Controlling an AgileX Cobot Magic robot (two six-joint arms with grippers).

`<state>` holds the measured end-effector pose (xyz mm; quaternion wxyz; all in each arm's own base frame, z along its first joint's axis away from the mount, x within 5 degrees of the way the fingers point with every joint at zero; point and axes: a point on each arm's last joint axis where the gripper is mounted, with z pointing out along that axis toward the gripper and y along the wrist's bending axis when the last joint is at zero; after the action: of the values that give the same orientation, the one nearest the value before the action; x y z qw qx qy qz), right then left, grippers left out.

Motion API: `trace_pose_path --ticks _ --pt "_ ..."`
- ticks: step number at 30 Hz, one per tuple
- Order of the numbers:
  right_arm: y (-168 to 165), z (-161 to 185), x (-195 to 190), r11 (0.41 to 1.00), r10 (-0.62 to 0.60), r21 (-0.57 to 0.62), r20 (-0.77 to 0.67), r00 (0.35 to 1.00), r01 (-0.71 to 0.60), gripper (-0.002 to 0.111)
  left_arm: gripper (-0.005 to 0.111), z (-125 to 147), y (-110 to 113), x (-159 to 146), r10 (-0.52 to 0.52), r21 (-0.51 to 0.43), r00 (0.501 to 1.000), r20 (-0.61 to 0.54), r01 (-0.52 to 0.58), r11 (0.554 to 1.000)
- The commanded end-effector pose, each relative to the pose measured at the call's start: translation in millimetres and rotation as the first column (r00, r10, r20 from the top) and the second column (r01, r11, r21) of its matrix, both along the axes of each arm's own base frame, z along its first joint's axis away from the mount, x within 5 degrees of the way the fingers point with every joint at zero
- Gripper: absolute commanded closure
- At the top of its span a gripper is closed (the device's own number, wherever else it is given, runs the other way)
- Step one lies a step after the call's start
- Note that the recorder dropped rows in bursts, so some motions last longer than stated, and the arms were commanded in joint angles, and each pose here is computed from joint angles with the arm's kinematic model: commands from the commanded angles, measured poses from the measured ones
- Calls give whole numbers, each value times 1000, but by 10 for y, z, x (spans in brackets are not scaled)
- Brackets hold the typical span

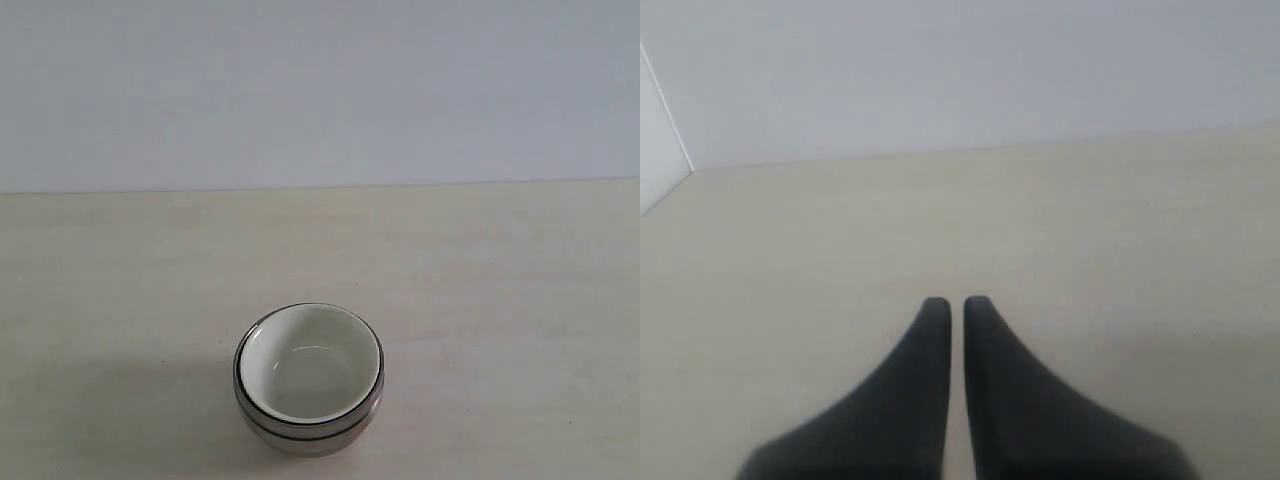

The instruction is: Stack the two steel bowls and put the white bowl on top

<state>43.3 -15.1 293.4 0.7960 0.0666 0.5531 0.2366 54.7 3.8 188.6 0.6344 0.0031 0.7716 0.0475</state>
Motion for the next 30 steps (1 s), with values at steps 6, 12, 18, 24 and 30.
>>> trace_pose_path --ticks 6,12,18,24,30 --pt "-9 -2 -5 1000 -7 -1 7 1000 7 108 103 -6 0 0 3 -10 1000 2 -3 1000" --pt "41 44 -76 993 -93 -67 77 993 98 108 103 -6 0 0 3 -10 1000 2 -3 1000" --pt "208 0 -98 983 -61 -168 46 997 68 108 103 -6 0 0 3 -10 1000 2 -3 1000" --pt "221 -251 -6 968 -89 -238 -40 995 76 108 103 -6 0 0 3 -10 1000 2 -3 1000" --pt "238 -651 98 961 -95 -272 -140 986 54 108 103 -6 0 0 3 -10 1000 2 -3 1000"
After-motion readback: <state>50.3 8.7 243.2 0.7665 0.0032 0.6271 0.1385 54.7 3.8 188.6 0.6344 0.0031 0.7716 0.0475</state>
